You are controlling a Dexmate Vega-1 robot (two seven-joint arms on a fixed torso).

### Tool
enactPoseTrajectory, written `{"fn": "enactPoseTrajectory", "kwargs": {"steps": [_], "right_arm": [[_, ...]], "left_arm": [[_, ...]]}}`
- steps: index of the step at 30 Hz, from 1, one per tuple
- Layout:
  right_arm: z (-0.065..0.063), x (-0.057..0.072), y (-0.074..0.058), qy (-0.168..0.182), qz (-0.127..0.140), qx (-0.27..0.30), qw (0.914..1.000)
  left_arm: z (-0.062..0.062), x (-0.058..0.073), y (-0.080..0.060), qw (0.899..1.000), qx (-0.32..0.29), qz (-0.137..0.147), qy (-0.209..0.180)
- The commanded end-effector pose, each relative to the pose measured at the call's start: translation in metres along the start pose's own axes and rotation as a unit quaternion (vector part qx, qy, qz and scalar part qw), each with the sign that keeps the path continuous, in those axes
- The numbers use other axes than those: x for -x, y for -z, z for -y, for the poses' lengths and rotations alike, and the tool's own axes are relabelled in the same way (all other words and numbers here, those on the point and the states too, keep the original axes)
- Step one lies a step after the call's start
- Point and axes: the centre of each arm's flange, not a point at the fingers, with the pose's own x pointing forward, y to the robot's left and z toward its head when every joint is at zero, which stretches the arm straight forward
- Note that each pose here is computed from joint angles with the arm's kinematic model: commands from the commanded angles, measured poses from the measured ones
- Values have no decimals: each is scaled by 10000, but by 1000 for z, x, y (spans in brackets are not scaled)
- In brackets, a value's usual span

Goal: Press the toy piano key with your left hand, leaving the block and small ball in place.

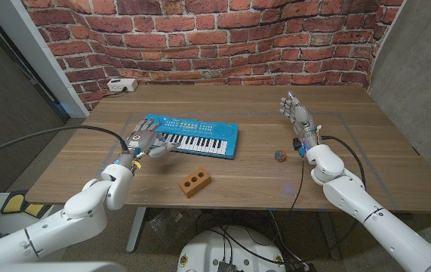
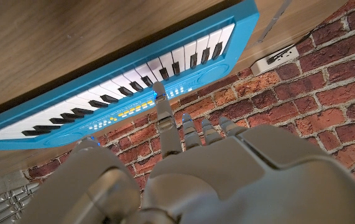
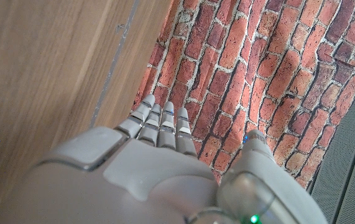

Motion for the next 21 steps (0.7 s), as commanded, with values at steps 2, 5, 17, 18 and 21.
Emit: {"fn": "enactPoseTrajectory", "kwargs": {"steps": [2,5,17,18,21], "right_arm": [[-4,0,-1,18,15,19,10000],[-4,1,-2,33,0,25,10000],[-6,0,-4,32,9,64,10000],[-6,0,-5,37,8,57,10000],[-6,0,-5,34,16,73,10000]], "left_arm": [[0,-4,1,9997,-105,37,220],[2,-5,1,9997,-98,65,210],[5,-9,3,9995,-30,143,276],[5,-10,3,9995,-10,154,267],[4,-10,2,9995,25,183,261]]}}
